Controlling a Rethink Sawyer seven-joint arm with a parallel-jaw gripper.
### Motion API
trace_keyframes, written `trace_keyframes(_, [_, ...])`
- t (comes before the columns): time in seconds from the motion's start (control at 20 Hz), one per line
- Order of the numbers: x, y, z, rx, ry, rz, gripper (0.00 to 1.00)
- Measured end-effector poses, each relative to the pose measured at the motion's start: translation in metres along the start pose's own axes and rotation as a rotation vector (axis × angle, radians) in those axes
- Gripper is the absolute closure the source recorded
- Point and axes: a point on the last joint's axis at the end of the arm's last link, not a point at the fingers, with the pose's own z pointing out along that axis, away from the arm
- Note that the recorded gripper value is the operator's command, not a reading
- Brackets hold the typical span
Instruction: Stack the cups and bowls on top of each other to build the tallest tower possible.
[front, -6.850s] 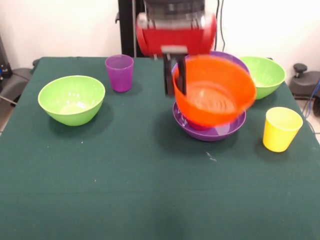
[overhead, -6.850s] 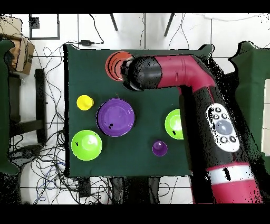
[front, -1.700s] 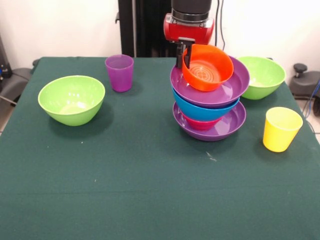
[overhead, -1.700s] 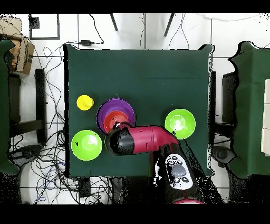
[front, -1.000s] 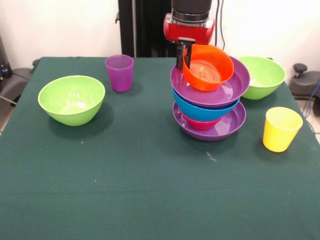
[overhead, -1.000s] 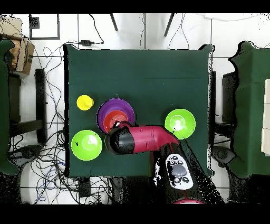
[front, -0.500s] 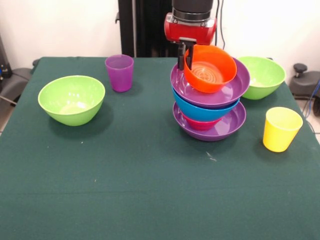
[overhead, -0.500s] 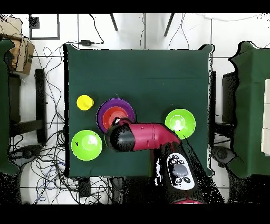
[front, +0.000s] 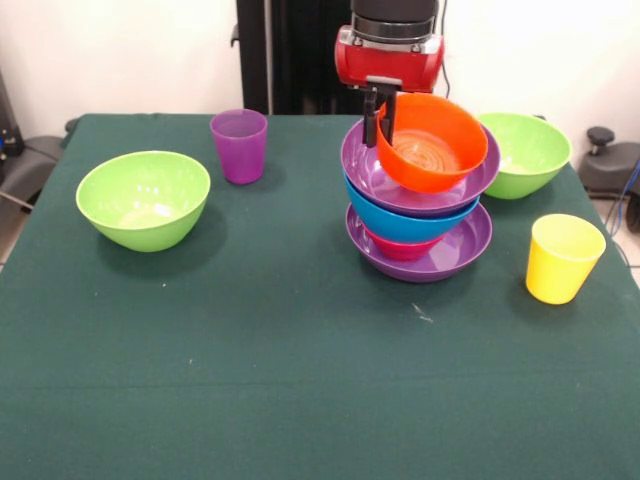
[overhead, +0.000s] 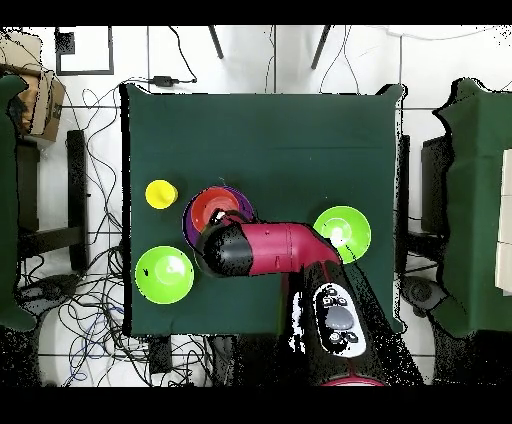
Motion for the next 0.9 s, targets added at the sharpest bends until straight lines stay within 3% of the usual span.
trace_keyframes(0.9, [-0.0066, 0.007, -0.0023, 0.001, -0.019, -0.012, 1.0])
